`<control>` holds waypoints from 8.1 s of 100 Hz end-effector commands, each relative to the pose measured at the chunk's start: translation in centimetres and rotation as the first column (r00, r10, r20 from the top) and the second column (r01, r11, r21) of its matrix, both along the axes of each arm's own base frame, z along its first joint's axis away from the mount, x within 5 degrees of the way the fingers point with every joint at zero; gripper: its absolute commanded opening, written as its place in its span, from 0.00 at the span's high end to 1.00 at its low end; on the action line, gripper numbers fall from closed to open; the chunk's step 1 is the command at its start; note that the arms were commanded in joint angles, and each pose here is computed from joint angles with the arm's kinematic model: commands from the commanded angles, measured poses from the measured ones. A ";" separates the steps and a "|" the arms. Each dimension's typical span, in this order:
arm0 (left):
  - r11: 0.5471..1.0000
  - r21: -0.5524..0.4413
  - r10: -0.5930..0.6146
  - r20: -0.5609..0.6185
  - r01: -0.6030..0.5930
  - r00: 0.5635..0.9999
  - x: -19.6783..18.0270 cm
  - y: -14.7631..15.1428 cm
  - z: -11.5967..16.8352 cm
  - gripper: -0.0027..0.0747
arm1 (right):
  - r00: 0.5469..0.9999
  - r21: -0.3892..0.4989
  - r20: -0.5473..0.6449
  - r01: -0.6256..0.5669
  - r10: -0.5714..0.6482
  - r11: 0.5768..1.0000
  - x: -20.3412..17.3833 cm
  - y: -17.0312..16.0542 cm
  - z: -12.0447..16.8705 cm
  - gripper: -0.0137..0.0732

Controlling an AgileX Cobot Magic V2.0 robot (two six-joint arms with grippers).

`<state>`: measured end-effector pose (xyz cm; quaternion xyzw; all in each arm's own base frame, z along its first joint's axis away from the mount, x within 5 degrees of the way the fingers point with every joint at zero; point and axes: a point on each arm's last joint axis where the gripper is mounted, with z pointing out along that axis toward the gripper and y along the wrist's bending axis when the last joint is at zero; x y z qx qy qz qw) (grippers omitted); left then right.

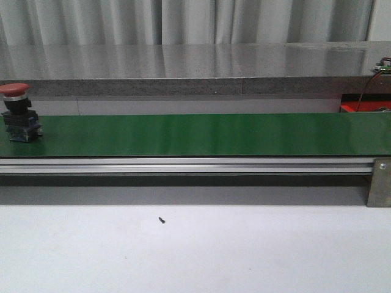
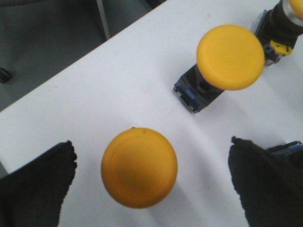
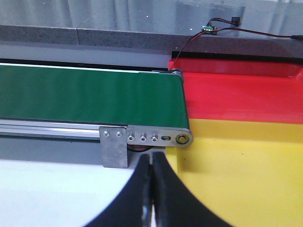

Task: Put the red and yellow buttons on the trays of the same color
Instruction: 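Lower the red button onto the belt's near end and open left gripper, then grasp a yellow push-button on the table with the left gripper, then lower the yellow button onto the belt and open the left gripper, then move the right gripper toward the red button arriving on the belt, then grasp the red button off the belt with the right gripper, then carry the red button into the red tray and open the right gripper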

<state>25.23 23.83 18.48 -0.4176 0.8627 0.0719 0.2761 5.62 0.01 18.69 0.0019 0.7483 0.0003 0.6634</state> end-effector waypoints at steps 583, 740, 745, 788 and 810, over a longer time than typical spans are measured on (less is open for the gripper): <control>0.619 0.582 -0.785 0.440 0.527 0.437 -15.8 -24.7 12.9 0.99 | 0.668 0.184 -0.657 -0.307 0.349 0.934 27.0 6.8 13.6 0.15; 0.619 0.582 -0.785 0.440 0.527 0.437 -15.8 -24.7 12.9 0.99 | 0.670 0.061 -0.742 0.084 -0.011 0.995 36.9 -10.6 9.5 0.70; 0.619 0.582 -0.785 0.440 0.527 0.437 -15.8 -24.7 12.9 0.99 | 0.667 0.062 -0.745 0.086 -0.012 0.994 37.3 -10.7 8.8 0.70; 0.619 0.582 -0.785 0.440 0.527 0.437 -15.8 -24.7 12.9 0.99 | 0.629 0.040 -0.777 0.085 -0.023 0.996 38.3 -11.2 6.3 0.70; 0.619 0.582 -0.785 0.440 0.527 0.437 -15.8 -24.7 12.9 0.99 | 0.618 0.033 -0.786 0.082 -0.025 0.996 38.2 -11.2 6.1 0.64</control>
